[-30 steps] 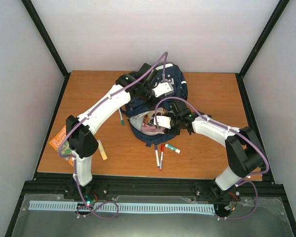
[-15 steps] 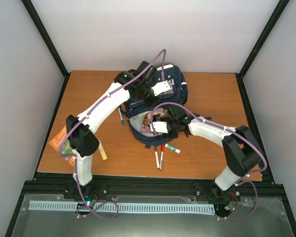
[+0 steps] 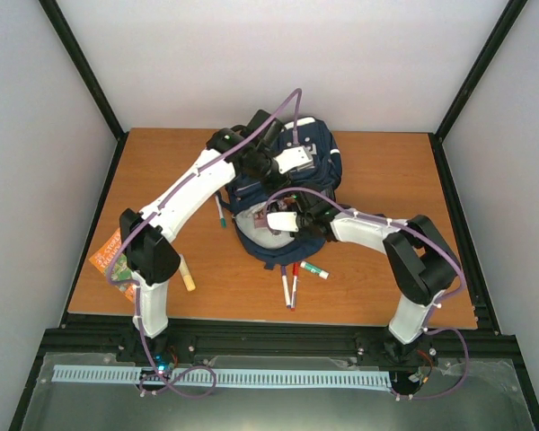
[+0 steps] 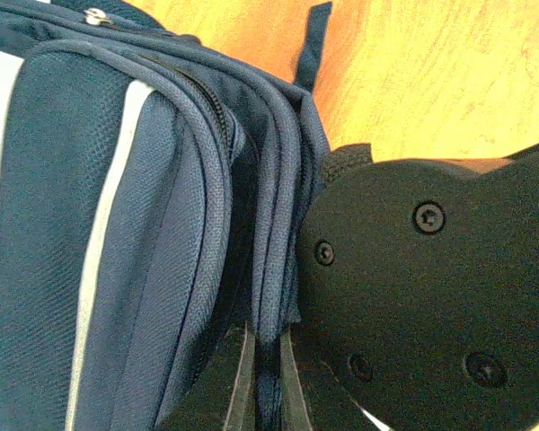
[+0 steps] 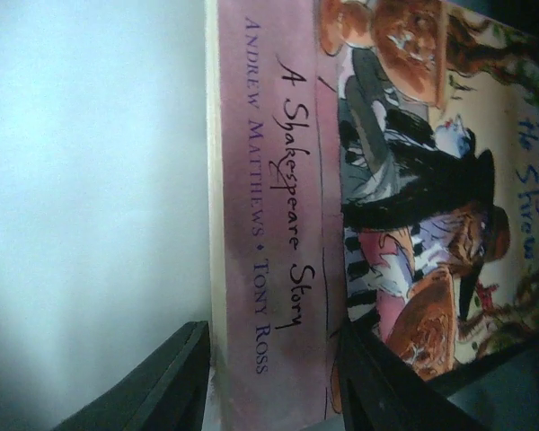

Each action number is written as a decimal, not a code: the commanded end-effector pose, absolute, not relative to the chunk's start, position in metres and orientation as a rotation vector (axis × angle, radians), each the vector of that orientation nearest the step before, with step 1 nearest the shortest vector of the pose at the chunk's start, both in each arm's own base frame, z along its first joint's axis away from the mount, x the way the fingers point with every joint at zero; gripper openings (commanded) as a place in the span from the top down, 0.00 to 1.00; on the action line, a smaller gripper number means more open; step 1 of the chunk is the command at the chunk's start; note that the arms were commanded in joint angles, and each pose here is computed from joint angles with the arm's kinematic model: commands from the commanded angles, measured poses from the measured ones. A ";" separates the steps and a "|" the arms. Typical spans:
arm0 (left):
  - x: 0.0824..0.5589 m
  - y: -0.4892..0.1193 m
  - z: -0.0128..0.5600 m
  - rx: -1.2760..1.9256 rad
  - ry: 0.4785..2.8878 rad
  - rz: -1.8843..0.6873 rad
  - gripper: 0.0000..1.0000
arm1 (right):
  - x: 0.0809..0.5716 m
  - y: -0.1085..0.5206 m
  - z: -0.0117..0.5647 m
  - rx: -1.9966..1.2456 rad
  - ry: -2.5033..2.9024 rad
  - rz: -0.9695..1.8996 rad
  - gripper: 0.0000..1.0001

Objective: Pack the student bag
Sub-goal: Place the book in the student bag, then pick up the book from the center of the board.

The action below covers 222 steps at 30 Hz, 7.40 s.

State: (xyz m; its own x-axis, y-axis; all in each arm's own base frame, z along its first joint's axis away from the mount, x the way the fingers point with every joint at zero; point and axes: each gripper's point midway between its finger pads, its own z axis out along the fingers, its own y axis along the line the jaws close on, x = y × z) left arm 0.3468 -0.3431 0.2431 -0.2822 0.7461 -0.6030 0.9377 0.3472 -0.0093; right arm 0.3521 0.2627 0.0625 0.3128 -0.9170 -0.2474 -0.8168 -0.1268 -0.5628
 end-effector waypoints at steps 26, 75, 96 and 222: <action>0.334 -0.341 0.273 1.413 2.105 -0.564 0.54 | 0.265 0.245 0.107 -1.852 1.771 0.194 0.42; 0.233 0.175 0.090 -1.401 2.644 0.036 0.00 | 0.305 0.425 0.160 -1.444 1.977 0.936 0.11; 0.290 0.170 0.024 -1.375 2.504 -0.330 0.00 | 0.313 0.427 0.158 -1.428 1.984 0.861 0.11; 0.416 -0.081 0.434 0.398 1.874 -1.499 0.99 | 0.406 0.361 0.382 -0.906 1.717 0.847 0.00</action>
